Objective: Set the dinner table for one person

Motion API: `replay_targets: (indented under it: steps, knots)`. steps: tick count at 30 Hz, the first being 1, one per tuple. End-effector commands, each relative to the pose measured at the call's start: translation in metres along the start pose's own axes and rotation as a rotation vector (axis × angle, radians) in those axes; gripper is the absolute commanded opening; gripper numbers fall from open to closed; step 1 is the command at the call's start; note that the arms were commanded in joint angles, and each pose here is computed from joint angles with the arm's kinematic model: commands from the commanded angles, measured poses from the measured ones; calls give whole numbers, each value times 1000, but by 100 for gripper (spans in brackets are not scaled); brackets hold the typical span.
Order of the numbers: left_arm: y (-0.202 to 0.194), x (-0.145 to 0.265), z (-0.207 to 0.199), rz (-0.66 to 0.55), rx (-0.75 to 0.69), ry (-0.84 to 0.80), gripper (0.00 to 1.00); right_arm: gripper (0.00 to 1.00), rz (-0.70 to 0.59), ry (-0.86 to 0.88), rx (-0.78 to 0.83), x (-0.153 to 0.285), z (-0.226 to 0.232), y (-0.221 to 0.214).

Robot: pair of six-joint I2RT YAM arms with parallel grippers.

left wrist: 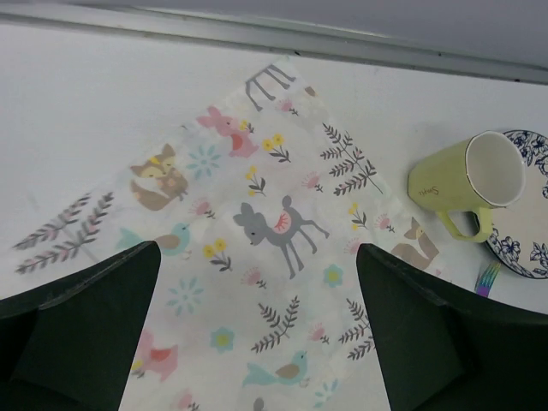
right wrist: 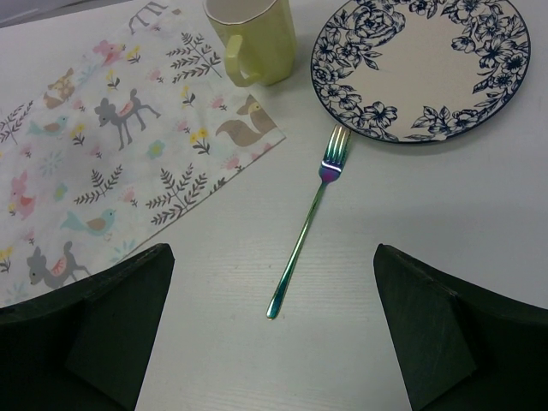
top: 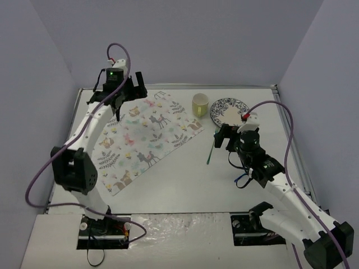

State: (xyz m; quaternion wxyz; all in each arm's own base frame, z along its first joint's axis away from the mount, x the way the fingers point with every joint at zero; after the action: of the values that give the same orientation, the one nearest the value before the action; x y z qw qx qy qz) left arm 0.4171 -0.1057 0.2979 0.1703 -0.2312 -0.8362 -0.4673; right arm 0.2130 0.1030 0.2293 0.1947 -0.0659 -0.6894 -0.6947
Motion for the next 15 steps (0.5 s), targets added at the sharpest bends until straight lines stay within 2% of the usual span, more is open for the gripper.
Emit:
replay_targets:
  steps: [1, 7, 13, 15]
  knots:
    - [20, 111, 14, -137, -108, 180, 97, 100, -128, 13, -106, -14, -2, 35]
    - [-16, 182, 58, -206, -98, 287, 97, 100, -135, 11, -242, -35, -36, 29]
    - [-77, 196, 96, -197, -79, 304, 97, 100, -110, 7, -404, -59, -79, 11]
    - [-88, 195, 102, -187, -72, 301, 97, 100, -151, -9, -458, -64, -97, 9]
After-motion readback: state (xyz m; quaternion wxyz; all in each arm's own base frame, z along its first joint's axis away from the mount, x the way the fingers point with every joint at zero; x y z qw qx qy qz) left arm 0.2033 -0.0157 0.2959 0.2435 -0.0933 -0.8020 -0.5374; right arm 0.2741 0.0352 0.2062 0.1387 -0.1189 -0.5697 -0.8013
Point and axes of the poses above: each gripper's point midway between its finger pads, its own x axis back along the fingers, its own z axis along the line the jaws close on, y = z × x, the point moved 9 cm from there along x, back along the fingers, and after that the axes turned 15 degrees about x, right-handed, at the moved point
